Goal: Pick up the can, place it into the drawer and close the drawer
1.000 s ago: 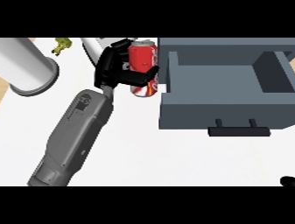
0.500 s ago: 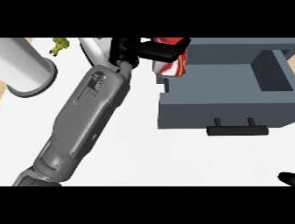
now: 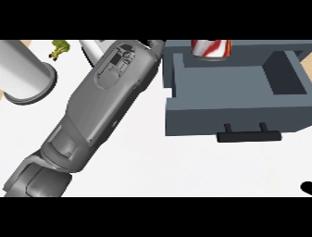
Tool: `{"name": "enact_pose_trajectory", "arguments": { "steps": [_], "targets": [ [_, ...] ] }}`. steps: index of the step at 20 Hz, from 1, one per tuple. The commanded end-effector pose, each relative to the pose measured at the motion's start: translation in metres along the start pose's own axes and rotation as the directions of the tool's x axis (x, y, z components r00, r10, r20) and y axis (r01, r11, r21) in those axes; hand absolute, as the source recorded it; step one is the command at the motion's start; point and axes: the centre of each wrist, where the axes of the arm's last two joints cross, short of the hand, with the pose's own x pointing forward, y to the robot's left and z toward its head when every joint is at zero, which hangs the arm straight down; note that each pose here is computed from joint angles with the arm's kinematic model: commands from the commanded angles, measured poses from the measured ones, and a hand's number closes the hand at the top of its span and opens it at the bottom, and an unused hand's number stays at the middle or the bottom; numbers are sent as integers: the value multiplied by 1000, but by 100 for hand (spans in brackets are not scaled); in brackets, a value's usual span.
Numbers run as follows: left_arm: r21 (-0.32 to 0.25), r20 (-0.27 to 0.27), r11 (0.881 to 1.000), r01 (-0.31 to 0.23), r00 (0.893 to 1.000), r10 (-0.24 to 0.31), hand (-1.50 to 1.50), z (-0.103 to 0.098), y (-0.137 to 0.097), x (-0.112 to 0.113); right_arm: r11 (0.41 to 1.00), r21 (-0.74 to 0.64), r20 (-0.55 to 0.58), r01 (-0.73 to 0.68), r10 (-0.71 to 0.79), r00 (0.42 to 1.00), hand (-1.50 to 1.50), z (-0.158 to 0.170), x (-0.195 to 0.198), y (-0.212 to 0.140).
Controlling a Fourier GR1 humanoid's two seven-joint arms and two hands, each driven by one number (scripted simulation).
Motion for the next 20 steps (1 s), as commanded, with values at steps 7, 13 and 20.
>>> {"name": "enact_pose_trajectory", "arguments": {
  "steps": [7, 13, 20],
  "targets": [
    [30, -25, 997, 64, 998, -64, 150, -15, -34, 33, 999, 27, 9, 30, -30, 1000, -150, -13, 6, 10],
    [43, -34, 994, 96, 995, -94, 150, -25, -33, 41, 999, 20, 11, 30, -30, 999, -150, -16, 13, 5],
    [164, -48, 980, 111, 993, -105, -150, -25, -37, 34, 998, 60, 34, -2, 0, 999, -150, -19, 19, 8]
  ]
}}
